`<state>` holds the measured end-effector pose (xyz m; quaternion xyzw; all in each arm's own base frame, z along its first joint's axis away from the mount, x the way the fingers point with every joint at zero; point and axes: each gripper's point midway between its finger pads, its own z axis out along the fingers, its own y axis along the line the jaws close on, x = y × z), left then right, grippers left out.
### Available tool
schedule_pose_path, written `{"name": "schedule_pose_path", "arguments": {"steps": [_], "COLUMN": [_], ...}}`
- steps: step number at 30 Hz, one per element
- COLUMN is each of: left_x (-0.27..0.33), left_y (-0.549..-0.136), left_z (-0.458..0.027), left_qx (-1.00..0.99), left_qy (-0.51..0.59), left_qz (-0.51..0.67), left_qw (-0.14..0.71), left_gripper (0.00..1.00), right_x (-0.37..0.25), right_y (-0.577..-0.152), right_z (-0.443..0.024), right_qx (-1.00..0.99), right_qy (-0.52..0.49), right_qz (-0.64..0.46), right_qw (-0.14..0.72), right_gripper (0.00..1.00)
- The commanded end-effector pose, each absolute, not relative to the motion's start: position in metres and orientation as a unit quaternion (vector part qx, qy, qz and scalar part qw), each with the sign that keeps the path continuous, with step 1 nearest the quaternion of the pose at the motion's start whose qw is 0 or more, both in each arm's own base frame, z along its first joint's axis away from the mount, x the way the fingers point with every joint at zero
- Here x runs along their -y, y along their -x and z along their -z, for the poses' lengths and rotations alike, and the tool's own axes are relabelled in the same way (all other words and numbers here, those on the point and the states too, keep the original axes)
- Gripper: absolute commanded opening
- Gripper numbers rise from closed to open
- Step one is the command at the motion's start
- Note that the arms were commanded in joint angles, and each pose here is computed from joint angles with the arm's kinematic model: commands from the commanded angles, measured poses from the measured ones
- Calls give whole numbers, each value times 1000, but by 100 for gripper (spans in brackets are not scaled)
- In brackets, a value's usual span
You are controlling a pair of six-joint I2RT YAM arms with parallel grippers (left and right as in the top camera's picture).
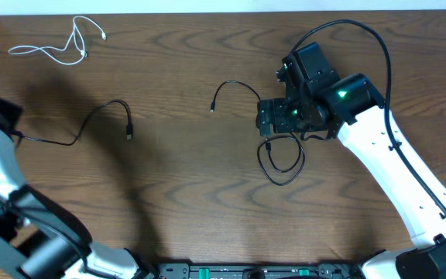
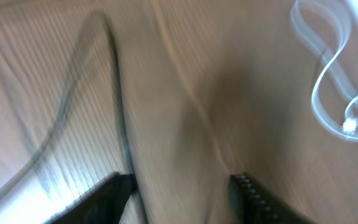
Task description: Untangle cables
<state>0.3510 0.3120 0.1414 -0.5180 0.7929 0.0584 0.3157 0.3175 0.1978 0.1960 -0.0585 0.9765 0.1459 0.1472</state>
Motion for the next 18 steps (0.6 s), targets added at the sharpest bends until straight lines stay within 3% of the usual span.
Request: {"name": "schedule_pose_path", "arguments": {"steps": [1, 6, 7, 8, 9, 18], "left_x": [-293, -300, -302, -307, -309, -354], "left_y": [-360, -370, -373, -378, -382, -431], "left_z": [-99, -98, -101, -105, -109, -212], "left_qx": [-815, -808, -806, -802, -799, -659], "left_qy": [513, 512, 511, 508, 506, 556], "left_qz": [-8, -9, -10, -13, -14, 40], "left_qw": [270, 290, 298, 314, 325, 504], "left_gripper": [41, 34, 28, 12, 8, 7], "right_x": [-194, -194, -194, -195, -194, -194], "right_y": [-315, -315, -316, -316, -316, -315], "right_z": [-193, -191, -190, -189, -188, -175], "right_qx": [-979, -979, -979, -979, -979, -980], "right_qy": [52, 52, 52, 52, 52, 51], "right_qz": [-139, -139, -139, -139, -139, -138], "right_qw": [142, 141, 141, 141, 141, 137], "right_gripper": [99, 99, 99, 99, 99, 99]}}
